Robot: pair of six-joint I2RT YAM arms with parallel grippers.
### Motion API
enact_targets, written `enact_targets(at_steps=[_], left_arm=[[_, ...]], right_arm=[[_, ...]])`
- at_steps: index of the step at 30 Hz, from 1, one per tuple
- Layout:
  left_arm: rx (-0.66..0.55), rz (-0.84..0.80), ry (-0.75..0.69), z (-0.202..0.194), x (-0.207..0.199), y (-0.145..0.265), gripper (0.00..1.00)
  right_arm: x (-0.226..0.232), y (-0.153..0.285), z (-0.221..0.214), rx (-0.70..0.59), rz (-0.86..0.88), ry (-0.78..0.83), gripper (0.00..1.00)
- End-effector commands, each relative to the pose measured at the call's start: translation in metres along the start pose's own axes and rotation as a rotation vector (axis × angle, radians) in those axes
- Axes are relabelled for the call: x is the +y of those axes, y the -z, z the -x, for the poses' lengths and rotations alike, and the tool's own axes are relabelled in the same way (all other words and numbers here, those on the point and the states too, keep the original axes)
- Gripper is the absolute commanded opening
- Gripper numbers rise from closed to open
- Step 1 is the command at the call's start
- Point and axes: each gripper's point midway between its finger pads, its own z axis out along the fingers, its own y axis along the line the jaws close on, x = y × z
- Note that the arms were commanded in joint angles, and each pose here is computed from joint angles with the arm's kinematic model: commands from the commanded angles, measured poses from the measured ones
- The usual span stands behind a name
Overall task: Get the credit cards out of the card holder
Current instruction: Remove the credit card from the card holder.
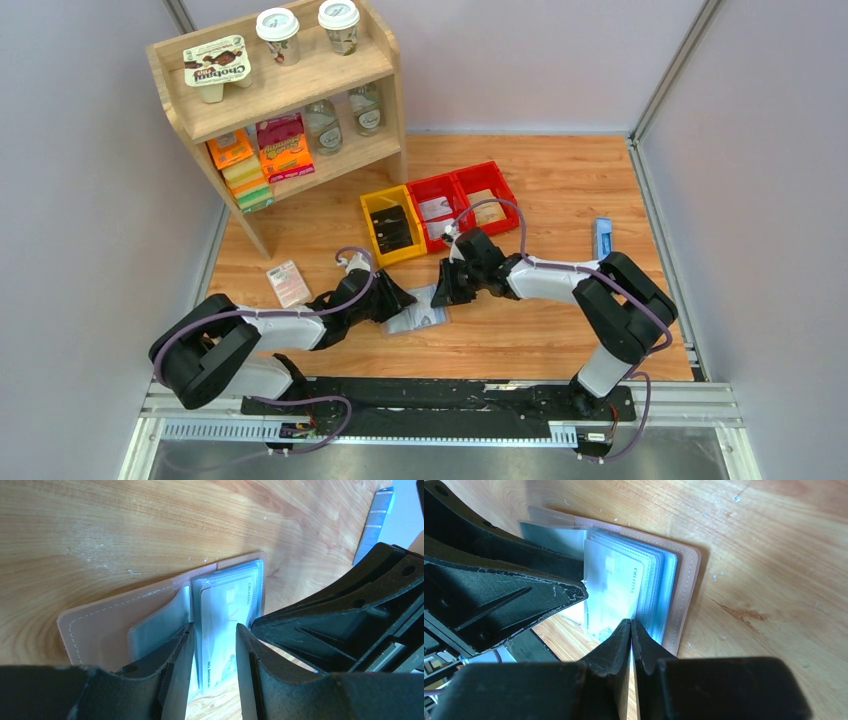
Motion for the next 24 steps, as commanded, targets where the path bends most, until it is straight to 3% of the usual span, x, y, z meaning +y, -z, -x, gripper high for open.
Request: enact_targets(at_steps=[1,15,19,24], left_arm=[[0.009,-0.008,0.002,-0.003,0.003,-0.001,0.43],[0.021,-0.107,0.019,-0.007,-0.009,-0.004,0.37],[-0.006,-0.157,0.042,-0.003,-0.014,0.002,0.32],[-0.047,-0.226,0.051,0.004,-0.023,0.010,0.19]], right_arm=[[-0.003,0.006,0.008,-0.051,0.013,-0.011,0.12],[-0.005,-0.003,0.001,-0.022,0.037,-0.018,0.11],[-0.008,-0.005,0.000,-0.018,0.031,-0.023,0.11],[-0.010,-0.006,0.000,-0.017,0.027,-0.026,0.11]])
